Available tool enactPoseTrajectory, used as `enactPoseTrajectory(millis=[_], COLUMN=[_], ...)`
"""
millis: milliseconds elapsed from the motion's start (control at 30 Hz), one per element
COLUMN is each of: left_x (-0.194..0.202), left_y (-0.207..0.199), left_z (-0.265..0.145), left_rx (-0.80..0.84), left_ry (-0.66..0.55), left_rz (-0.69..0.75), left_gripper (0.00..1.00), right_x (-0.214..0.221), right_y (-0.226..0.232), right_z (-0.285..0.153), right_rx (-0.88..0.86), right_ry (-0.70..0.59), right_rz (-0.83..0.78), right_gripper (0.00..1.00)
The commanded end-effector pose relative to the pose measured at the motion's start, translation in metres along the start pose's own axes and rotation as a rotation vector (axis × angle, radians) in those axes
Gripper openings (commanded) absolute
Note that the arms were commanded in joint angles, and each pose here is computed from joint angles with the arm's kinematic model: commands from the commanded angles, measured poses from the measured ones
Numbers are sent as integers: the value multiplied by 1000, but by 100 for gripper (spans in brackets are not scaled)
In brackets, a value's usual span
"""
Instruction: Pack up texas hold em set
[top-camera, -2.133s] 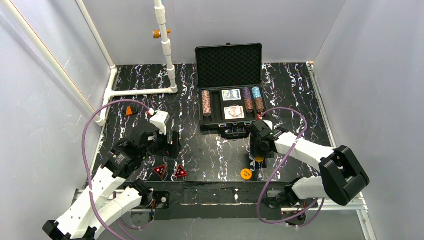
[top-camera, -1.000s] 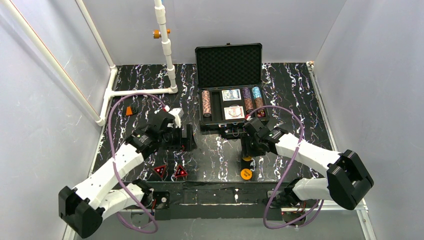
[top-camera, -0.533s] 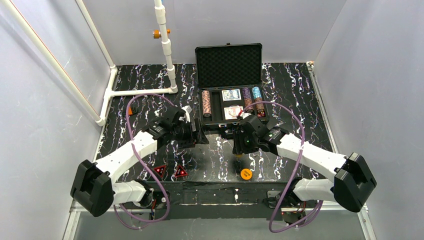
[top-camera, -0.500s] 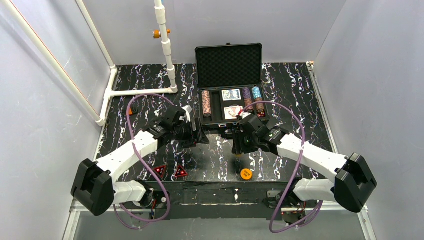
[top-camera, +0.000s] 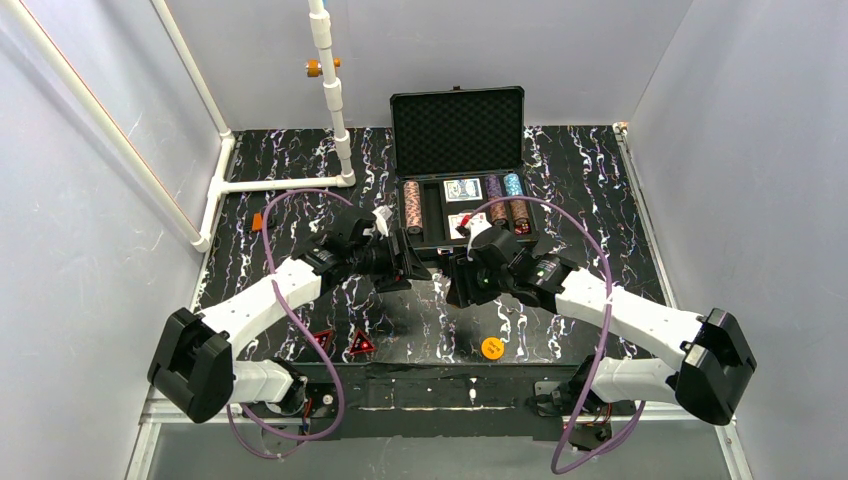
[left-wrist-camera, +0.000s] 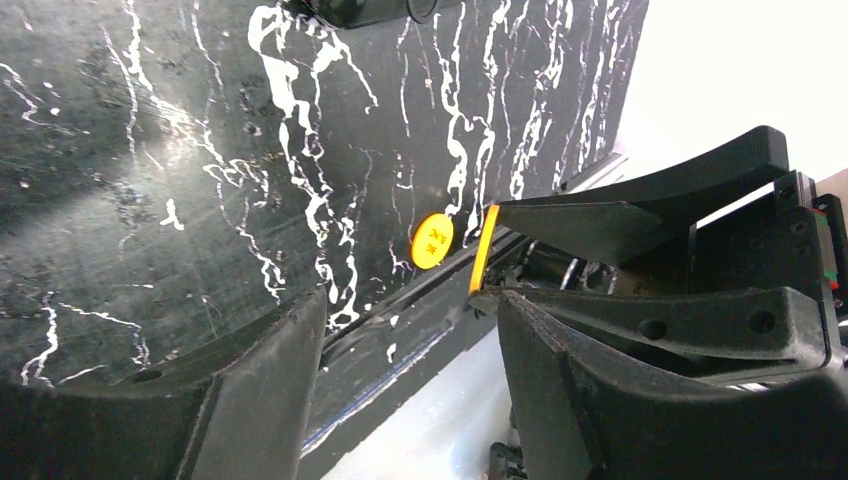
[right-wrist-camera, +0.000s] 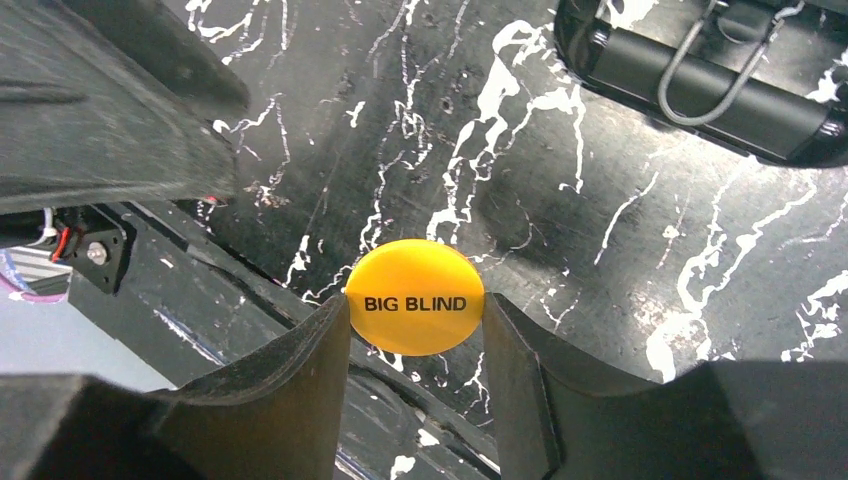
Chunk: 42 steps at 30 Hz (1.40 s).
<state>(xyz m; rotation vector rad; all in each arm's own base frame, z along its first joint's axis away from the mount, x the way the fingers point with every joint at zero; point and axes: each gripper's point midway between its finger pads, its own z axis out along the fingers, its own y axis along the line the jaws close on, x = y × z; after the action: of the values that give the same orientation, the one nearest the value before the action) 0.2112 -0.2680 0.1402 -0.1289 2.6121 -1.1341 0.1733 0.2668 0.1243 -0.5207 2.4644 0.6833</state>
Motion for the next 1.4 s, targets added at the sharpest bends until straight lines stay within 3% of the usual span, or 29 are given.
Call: enactPoseTrajectory(millis=[0,933,1367], left_x=[2,23,30], left_y=[-26,-38,-42], left_z=[-6,16,19], left_rx=[81,121,140], left_ry=[18,100,126], left_rz=[-8,-15,-14], left_gripper=[61,34,27], right_x=[-31,-36,-38], right_y=[28,55,60], right_z=[-11,-13,-14], right_rx=[-82,-135,-144], right_ry=[-95,-105,-117], right_rz=[-48,-116,-118], right_gripper=[48,48,48])
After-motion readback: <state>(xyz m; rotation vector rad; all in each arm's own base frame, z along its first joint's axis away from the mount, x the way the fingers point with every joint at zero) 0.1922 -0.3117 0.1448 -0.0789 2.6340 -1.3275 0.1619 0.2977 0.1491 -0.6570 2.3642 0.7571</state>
